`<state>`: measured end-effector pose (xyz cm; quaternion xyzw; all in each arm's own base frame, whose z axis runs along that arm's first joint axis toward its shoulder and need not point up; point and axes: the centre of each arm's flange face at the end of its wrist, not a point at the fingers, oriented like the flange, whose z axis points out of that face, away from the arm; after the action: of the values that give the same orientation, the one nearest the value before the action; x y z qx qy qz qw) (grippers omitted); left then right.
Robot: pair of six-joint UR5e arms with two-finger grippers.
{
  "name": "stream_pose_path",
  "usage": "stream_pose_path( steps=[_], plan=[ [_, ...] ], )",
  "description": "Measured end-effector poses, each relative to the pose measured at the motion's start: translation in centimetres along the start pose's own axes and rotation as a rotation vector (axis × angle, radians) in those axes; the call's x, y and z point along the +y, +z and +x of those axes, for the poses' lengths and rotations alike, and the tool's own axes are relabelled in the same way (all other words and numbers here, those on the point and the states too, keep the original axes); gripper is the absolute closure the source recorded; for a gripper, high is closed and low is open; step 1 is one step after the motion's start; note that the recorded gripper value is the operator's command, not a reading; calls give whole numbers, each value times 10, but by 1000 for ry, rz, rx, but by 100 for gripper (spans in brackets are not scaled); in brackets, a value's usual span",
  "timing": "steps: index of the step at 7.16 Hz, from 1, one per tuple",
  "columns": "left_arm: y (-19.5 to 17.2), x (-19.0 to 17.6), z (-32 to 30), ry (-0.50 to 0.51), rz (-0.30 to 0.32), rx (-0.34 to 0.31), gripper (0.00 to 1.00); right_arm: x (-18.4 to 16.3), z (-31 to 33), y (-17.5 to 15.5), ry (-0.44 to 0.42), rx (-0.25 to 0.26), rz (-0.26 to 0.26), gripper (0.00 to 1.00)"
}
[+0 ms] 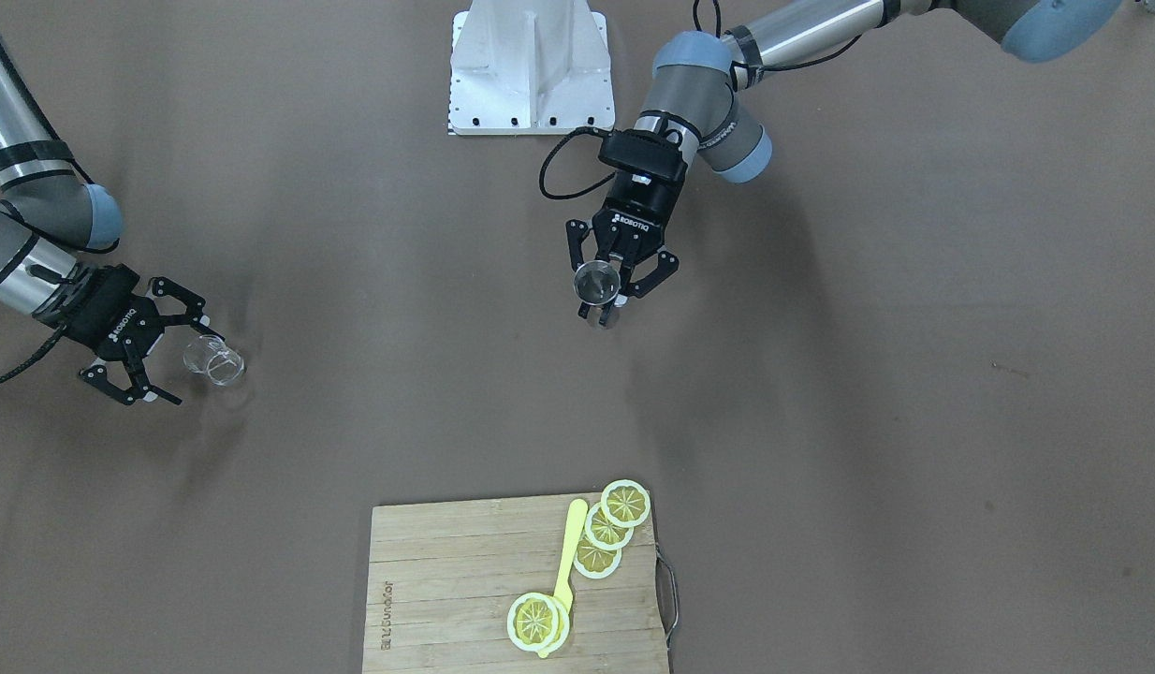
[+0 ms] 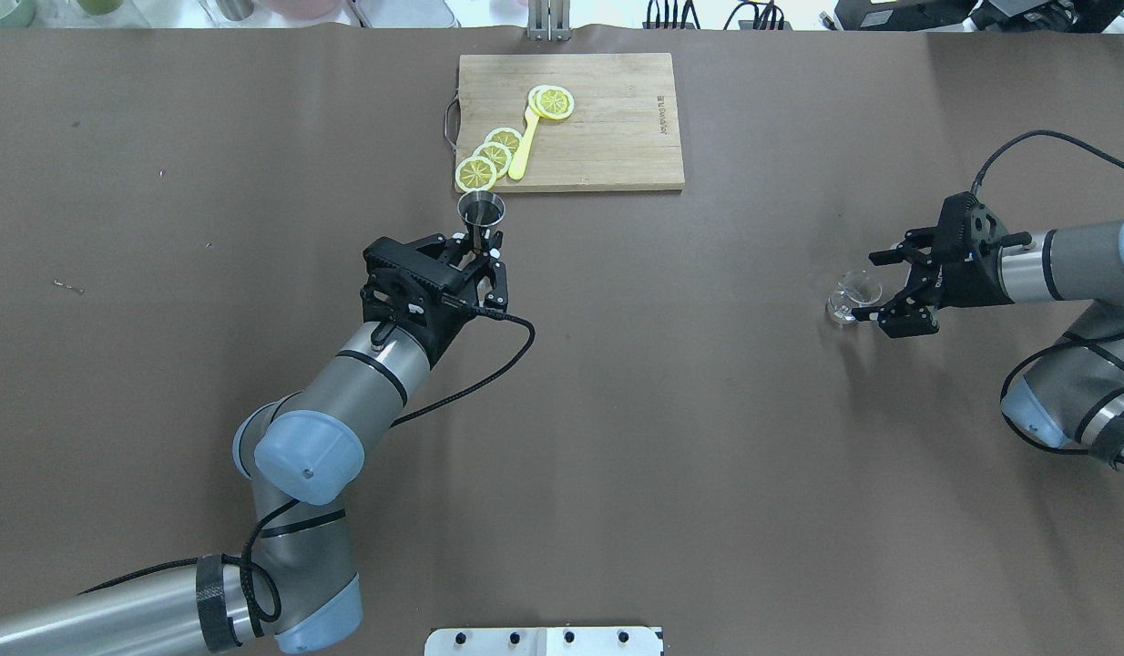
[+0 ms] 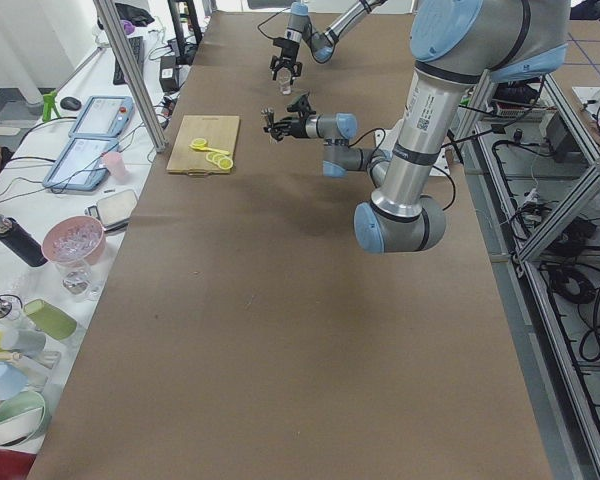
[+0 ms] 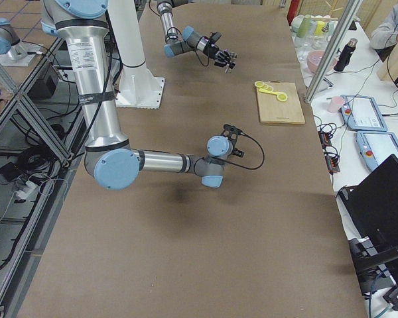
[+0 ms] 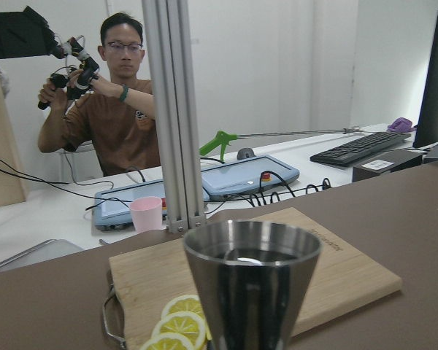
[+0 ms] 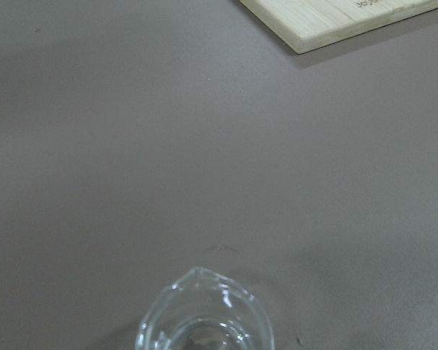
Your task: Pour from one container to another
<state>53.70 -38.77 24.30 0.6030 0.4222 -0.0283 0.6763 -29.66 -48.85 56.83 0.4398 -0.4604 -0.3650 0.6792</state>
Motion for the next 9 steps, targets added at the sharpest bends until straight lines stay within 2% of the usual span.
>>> stream_pose_path(
  steps=[3, 6, 9],
  plan=[
    [-17, 7, 21, 54, 9, 127, 100, -1, -4, 4, 11, 0, 1, 8],
    [-30, 23, 43, 46, -6, 180, 100, -1, -9, 10, 11, 2, 1, 10],
    [-53, 52, 49, 12, 3, 243, 100, -1, -13, 15, 8, -4, -1, 16]
  ],
)
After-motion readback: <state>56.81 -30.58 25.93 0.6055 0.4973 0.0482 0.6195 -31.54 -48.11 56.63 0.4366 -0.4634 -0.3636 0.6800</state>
